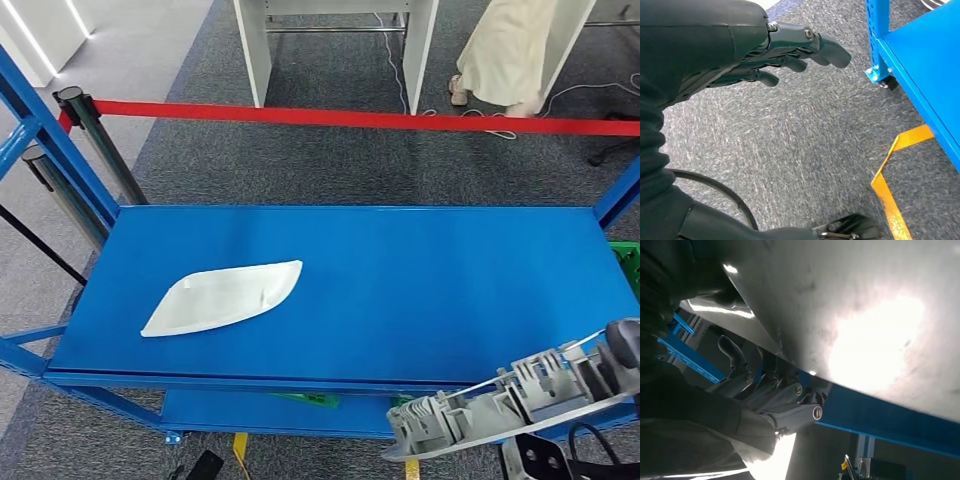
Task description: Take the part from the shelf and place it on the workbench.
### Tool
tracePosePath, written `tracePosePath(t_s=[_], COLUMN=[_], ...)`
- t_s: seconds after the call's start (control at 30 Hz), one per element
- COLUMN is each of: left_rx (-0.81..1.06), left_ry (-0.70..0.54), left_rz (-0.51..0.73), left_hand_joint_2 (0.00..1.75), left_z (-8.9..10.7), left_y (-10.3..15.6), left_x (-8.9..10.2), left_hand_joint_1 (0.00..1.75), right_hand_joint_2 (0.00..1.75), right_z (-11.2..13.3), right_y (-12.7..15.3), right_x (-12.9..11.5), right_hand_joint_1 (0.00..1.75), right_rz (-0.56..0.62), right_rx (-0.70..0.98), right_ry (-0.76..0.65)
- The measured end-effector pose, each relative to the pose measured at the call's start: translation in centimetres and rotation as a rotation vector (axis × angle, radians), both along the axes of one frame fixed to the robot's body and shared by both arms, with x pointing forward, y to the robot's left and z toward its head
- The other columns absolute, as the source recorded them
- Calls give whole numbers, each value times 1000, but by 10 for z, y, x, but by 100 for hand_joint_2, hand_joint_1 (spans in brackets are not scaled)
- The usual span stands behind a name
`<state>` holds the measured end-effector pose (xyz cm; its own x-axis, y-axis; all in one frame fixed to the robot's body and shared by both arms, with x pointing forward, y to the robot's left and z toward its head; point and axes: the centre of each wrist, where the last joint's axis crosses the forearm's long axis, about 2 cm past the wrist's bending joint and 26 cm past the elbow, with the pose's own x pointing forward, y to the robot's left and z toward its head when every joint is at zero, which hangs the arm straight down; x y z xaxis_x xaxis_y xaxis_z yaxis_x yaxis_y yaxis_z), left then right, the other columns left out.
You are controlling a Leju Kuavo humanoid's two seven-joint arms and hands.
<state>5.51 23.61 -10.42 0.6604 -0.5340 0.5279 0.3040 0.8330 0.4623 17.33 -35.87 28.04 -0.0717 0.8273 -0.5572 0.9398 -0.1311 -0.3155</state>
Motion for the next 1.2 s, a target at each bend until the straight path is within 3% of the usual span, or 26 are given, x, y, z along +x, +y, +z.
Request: tracePosePath(t_s=[0.5,1.2], left_rx=[2,-28], left_ry=[23,53], left_rz=[37,95], left_hand_joint_2=[175,175], left_z=[0,-1], left_y=[-1,2], left_x=[-1,-5], left_hand_joint_1=[0,0], right_hand_joint_2=[175,175], right_z=[11,2], right_y=[11,40], right_x=[-1,-2], right_hand_joint_1=[175,175], right_rz=[53,162], right_rx=[-1,79], right_ry=[-54,-18])
